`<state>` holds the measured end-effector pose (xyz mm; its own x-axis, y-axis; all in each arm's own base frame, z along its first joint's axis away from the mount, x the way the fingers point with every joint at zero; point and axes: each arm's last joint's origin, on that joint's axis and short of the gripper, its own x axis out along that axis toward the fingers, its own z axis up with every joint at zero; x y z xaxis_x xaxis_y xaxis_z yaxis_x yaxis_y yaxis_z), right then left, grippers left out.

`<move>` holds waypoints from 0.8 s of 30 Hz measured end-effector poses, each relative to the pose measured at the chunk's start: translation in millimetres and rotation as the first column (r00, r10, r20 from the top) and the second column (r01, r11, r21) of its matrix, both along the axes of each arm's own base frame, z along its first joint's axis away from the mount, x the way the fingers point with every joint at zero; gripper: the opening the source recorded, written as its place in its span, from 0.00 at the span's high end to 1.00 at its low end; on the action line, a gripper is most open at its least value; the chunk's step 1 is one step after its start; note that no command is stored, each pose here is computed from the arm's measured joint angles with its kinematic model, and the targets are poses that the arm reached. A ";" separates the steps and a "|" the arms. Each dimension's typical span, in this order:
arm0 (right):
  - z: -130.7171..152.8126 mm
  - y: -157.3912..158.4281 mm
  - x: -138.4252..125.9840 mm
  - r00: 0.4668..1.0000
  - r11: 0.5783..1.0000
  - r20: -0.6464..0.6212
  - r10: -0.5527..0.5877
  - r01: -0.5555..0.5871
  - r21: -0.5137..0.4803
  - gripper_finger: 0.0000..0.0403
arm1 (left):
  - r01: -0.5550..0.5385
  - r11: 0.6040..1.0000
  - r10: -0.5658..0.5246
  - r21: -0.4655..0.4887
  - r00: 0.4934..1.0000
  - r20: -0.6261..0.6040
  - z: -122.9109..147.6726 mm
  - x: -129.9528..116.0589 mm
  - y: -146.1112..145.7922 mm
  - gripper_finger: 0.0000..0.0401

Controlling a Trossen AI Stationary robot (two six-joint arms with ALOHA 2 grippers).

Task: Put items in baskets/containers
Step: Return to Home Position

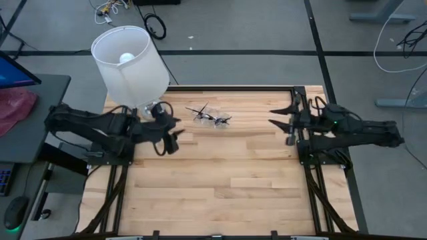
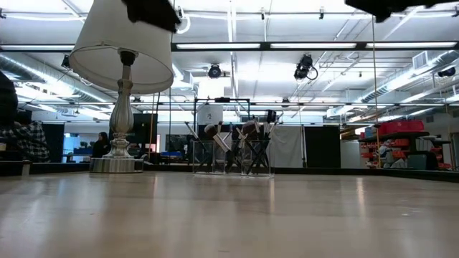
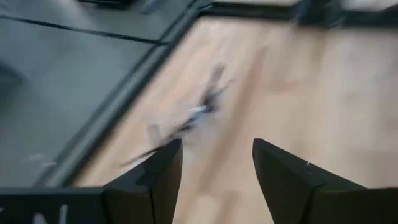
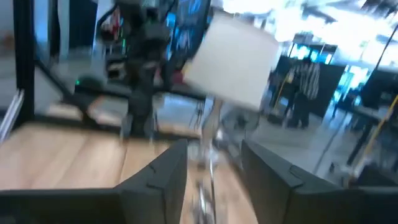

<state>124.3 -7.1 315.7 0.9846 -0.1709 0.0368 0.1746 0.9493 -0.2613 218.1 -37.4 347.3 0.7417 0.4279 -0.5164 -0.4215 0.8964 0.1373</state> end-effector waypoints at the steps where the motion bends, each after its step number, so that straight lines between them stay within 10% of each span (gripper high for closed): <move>1: -2.3 -0.1 -8.9 1.000 1.000 -0.025 -0.003 0.003 0.003 0.62 | -0.009 0.999 0.010 0.040 1.000 -0.022 -5.3 -1.3 5.1 0.51; 7: -13.8 0.9 -52.3 0.997 0.993 -0.073 -0.001 0.010 0.119 0.67 | 0.208 0.974 -0.210 0.096 0.978 0.016 -27.4 -14.0 8.2 0.59; 12: -10.4 1.5 -76.0 0.997 0.988 0.074 0.000 -0.011 0.153 0.75 | 0.142 0.983 -0.161 0.117 0.972 0.170 -31.7 -61.5 15.8 0.65; 24: -74.3 3.1 -47.1 0.982 0.963 0.169 0.079 -0.120 0.242 0.83 | 0.219 0.964 -0.266 0.151 0.776 0.572 -102.2 -116.5 25.7 0.66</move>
